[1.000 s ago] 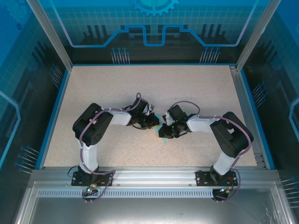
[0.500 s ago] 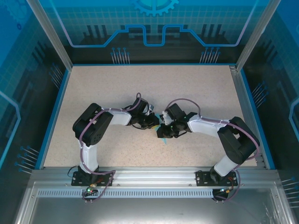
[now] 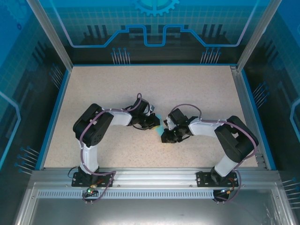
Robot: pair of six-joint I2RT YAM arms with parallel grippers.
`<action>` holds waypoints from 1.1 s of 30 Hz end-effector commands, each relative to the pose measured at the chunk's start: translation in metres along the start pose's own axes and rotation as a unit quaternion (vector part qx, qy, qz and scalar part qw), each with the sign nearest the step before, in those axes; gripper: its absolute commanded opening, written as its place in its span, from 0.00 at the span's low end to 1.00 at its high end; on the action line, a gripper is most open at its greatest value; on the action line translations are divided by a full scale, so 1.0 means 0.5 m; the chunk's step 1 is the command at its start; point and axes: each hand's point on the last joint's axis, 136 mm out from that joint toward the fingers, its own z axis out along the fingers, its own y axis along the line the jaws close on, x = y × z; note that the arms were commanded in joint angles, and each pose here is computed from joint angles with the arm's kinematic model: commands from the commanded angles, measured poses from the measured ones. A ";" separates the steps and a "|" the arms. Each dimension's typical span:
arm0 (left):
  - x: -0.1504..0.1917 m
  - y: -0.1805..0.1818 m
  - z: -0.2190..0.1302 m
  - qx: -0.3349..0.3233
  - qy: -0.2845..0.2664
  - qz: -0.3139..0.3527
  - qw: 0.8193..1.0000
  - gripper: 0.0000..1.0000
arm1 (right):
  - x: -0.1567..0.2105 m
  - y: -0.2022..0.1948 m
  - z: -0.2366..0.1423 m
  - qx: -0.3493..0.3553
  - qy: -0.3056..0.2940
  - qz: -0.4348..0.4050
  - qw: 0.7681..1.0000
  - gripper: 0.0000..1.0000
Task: Fold a paper plane with a square sheet of paper (pick it up from the middle)
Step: Fold the wing for the fifth time at the center of the table.
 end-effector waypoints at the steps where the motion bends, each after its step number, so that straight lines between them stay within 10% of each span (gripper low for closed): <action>1: 0.033 0.101 0.014 -0.085 0.021 -0.028 0.996 0.14 | 0.028 -0.025 -0.001 -0.007 0.019 0.037 0.999 0.15; 22: 0.033 0.107 0.012 -0.086 0.019 -0.032 0.996 0.13 | 0.101 -0.089 -0.020 0.014 0.032 0.076 0.996 0.15; 33: 0.030 0.098 0.011 -0.078 0.017 -0.031 0.996 0.14 | -0.025 0.043 -0.079 -0.079 -0.054 0.012 0.995 0.16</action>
